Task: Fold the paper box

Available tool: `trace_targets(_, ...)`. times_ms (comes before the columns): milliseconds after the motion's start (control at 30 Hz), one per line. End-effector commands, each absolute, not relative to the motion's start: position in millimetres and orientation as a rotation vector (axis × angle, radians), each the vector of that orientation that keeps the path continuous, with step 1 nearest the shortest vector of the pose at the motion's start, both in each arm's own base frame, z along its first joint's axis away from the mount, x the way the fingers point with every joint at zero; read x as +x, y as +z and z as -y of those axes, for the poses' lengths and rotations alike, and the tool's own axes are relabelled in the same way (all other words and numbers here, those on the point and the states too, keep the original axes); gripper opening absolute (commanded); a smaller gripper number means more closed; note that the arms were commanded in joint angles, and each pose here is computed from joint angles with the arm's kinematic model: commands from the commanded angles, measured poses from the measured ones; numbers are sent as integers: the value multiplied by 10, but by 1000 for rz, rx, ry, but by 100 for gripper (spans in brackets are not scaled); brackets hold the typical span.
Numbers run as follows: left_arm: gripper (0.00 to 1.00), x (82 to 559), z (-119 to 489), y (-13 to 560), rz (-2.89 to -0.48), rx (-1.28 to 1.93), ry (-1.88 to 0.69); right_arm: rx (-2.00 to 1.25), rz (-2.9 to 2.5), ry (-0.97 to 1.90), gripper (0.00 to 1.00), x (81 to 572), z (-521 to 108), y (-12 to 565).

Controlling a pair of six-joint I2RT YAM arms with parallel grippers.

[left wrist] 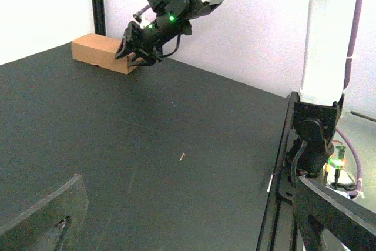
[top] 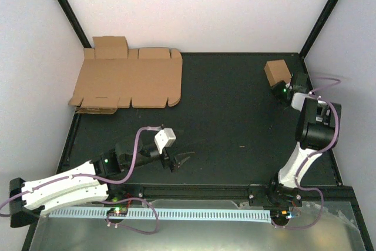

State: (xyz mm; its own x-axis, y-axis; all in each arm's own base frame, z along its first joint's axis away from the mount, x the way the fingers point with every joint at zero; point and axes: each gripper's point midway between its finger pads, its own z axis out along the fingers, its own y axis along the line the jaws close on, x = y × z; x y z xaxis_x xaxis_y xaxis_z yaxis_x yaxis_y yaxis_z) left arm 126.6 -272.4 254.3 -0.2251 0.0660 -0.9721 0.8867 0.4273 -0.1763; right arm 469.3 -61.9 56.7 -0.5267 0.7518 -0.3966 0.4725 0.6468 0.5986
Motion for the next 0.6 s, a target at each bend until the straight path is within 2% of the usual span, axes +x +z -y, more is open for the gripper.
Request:
trace_targets(0,99,1278,2734,2617,-1587,853,-979,919,-2232,535,43,4956,676,503)
trace_targets(133,99,1297,2743,2630,-1590,849,-983,936,-2220,526,46,5185,726,565)
trace_targets(267,99,1318,2743,2644,-1597,841,-983,929,-2233,517,46,5411,772,653)
trace_targets(400,99,1334,2729,2650,-1609,827,-982,768,-2246,403,43,5498,683,918)
trace_targets(467,99,1345,2727,2647,-1611,819,-984,602,-2287,387,41,5594,412,967)
trace_targets(500,99,1344,2729,2647,-1611,819,-986,538,-2314,372,35,5660,339,968)
trace_targets(567,99,1349,2737,2641,-1614,821,-986,458,-2410,320,14,5783,257,937)
